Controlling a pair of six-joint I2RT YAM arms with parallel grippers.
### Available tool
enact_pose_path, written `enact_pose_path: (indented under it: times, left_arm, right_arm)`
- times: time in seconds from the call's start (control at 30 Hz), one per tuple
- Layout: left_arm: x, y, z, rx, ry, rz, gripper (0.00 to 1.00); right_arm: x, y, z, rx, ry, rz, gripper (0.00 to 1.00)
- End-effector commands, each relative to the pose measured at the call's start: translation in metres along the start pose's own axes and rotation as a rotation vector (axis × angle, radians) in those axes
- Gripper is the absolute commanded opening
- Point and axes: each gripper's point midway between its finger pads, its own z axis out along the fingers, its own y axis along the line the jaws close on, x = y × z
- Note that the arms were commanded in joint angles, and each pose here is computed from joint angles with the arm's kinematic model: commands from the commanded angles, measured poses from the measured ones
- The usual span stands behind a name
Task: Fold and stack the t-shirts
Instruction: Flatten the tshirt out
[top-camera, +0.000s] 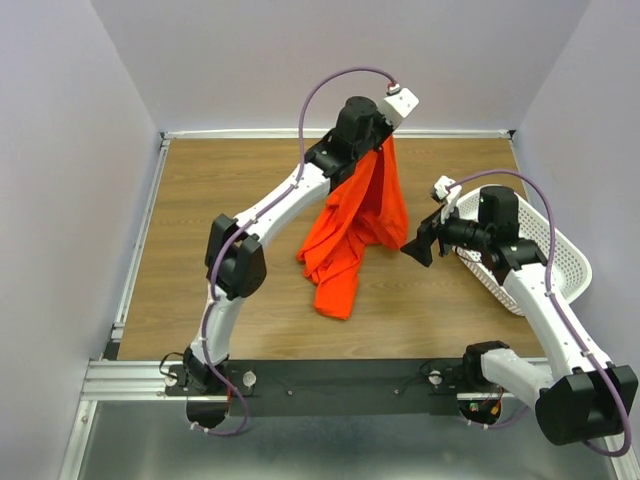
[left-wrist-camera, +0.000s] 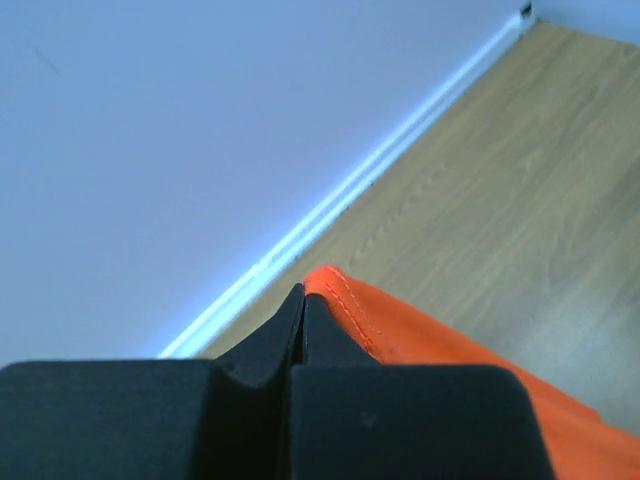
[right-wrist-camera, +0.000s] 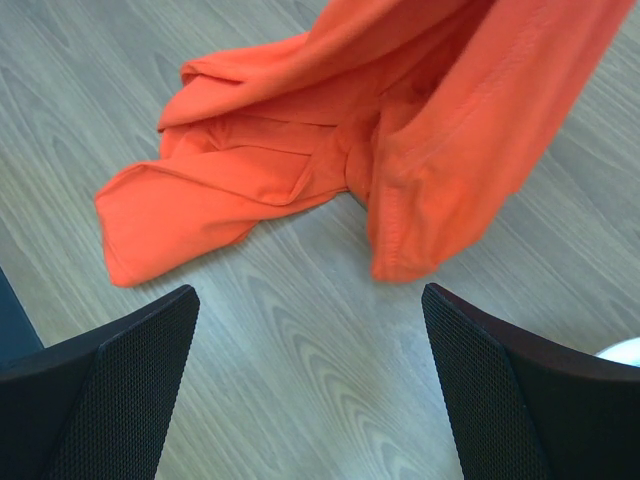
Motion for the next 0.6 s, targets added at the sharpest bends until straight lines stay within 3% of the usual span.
enact_pose_path:
  times: [0.0,0.03,0.07,0.13,0.2,0.23,0.43,0.57]
  left_arm:
    - [-0.016,0.008,0.032,-0.083,-0.109,0.008,0.00]
    - [-0.013,0.013,0.050,-0.141,-0.130,-0.025,0.00]
    - [-0.004,0.030,0.054,-0.270,-0.098,-0.121,0.25]
    - [-0.010,0.056,0.059,-0.389,-0.115,-0.216,0.44]
    - [-0.012,0.070,0.050,-0.442,-0.116,-0.321,0.85]
    - [-0.016,0.078,0.036,-0.452,-0.108,-0.342,0.98]
    - [0.004,0.094,-0.051,-0.374,-0.028,-0.448,0.98]
    - [0.051,0.066,-0.116,-0.240,0.031,-0.678,0.89]
  right_arm:
    - [0.009,-0.004,0.003,0.007,0.020,0.019,1.00]
    - [0.010,-0.004,0.004,0.006,0.022,0.018,1.00]
    - [0.013,-0.005,0.005,0.005,0.030,0.019,1.00]
    - [0.015,-0.006,0.005,0.008,0.034,0.017,1.00]
    - [0.017,-0.005,0.006,0.001,0.036,0.012,1.00]
    - [0.016,-0.004,0.006,-0.003,0.034,0.010,1.00]
    - [0.026,0.004,0.010,-0.060,0.045,0.005,1.00]
    - [0.047,0.016,0.018,-0.175,0.089,-0.092,1.00]
